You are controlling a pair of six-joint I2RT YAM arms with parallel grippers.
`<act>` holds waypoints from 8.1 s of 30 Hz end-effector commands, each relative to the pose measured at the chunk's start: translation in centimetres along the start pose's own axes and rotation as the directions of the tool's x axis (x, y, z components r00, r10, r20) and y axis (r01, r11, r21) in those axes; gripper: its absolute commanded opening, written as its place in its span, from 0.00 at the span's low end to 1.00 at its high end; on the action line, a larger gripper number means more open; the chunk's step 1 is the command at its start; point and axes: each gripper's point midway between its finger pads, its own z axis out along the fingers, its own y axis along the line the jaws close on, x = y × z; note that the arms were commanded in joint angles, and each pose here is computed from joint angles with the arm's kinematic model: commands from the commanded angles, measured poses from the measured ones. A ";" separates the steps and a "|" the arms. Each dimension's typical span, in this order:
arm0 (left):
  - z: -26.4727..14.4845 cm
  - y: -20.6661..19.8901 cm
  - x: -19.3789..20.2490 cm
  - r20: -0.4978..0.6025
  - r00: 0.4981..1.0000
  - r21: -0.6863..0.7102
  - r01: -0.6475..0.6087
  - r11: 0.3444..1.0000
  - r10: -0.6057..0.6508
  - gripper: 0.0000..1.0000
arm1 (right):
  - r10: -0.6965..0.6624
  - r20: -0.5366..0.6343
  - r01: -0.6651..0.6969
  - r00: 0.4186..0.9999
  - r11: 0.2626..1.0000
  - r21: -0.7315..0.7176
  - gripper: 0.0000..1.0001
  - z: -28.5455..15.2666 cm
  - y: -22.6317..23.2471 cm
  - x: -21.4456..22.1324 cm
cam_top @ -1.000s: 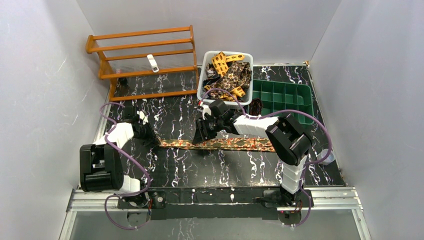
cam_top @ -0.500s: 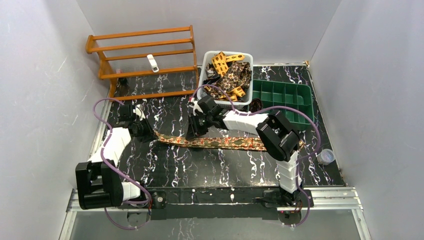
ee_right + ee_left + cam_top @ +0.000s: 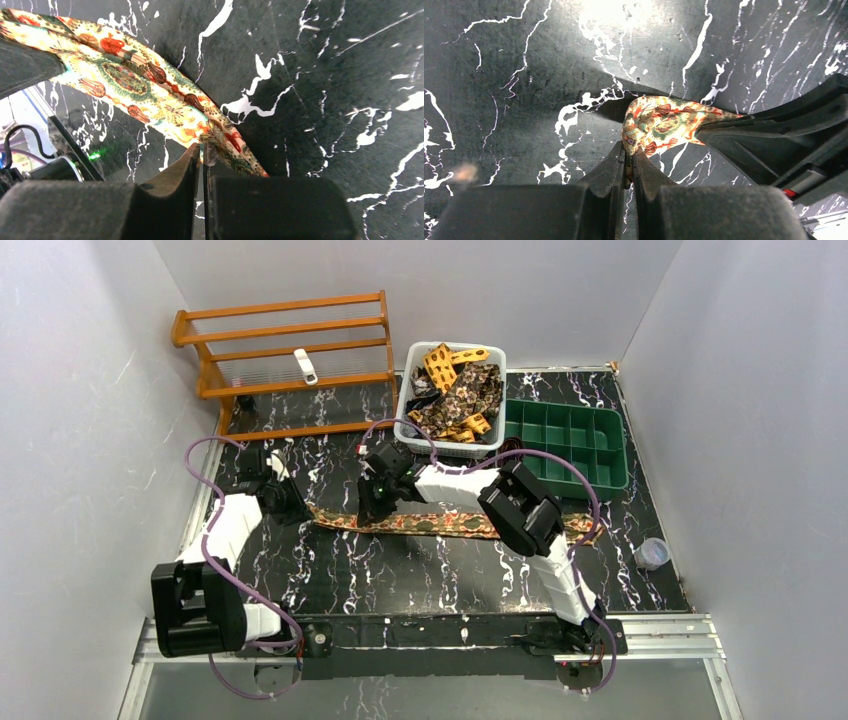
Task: Roll the ties
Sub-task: Roll the tie at the center of the board.
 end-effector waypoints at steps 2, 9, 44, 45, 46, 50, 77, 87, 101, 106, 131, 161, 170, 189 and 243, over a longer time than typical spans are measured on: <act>0.2 1.0 -0.6 -0.021 1.000 -0.073 0.010 0.997 -0.012 0.00 | 0.030 -0.020 -0.025 0.999 0.976 0.217 0.16 1.5 -3.8 1.5; 0.1 2.6 -1.3 0.006 1.000 -0.173 0.015 0.985 -0.014 0.00 | 0.028 -0.085 0.004 0.996 0.937 0.350 0.16 1.1 -6.2 3.1; 3.0 4.7 -1.6 -0.120 0.993 -0.188 -0.024 0.982 0.001 0.00 | 0.087 -0.055 -0.051 0.995 0.885 0.463 0.52 -8.6 -12.2 6.4; 2.7 4.4 -1.7 -0.117 0.993 -0.179 -0.021 0.984 0.000 0.00 | 0.092 -0.074 -0.046 0.993 0.879 0.475 0.51 -8.7 -12.7 6.9; 2.3 4.1 -1.7 -0.114 0.994 -0.171 -0.020 0.985 0.000 0.00 | 0.093 -0.091 -0.037 0.992 0.873 0.486 0.49 -8.9 -13.0 7.5; 1.0 4.0 -1.8 -0.097 0.995 -0.190 -0.005 0.982 -0.013 0.18 | 0.106 -0.132 -0.023 0.985 0.857 0.514 0.47 -10.9 -13.9 10.3; -2.5 0.9 -1.9 0.018 0.983 -0.084 0.185 0.979 -0.185 0.56 | -0.622 0.443 0.707 0.646 0.706 -0.039 0.99 -7.2 5.8 -1.3; -2.9 1.8 -0.3 -0.003 0.980 -0.121 0.199 0.973 -0.200 0.60 | -0.718 0.440 0.821 0.539 0.565 -0.084 0.88 -0.9 5.8 -0.9; -1.9 2.2 2.1 -0.135 0.975 -0.121 0.158 0.980 -0.174 0.63 | -0.847 0.270 0.883 0.457 0.469 -0.025 0.61 2.6 1.0 4.6; -1.1 2.5 3.0 -0.235 0.963 -0.117 0.104 0.988 -0.130 0.62 | -0.862 0.269 0.896 0.430 0.443 -0.014 0.49 1.8 0.7 5.0; -2.1 0.4 2.6 -0.180 0.981 0.013 0.082 0.997 -0.078 0.73 | -0.296 0.370 0.323 0.881 0.946 -0.012 0.97 -11.3 3.4 -1.5; 2.2 0.3 5.4 -0.326 0.937 0.043 0.147 0.988 -0.125 0.42 | -0.060 0.123 0.089 0.991 0.965 -0.246 0.59 -8.8 4.6 4.0; 2.4 -0.3 5.2 -0.320 0.942 0.072 0.134 0.988 -0.104 0.16 | -0.029 0.054 0.039 0.998 0.979 -0.202 0.46 -7.4 3.7 4.2; -0.2 -2.1 3.3 -0.208 0.977 0.144 0.072 0.987 -0.041 0.02 | 0.048 -0.054 -0.052 0.997 0.996 -0.067 0.24 -3.0 2.1 4.0; -0.7 0.5 4.4 -0.416 0.898 -0.123 -0.211 0.970 0.142 0.38 | 0.106 -0.148 -0.102 0.983 0.994 0.029 0.22 -0.9 0.4 5.2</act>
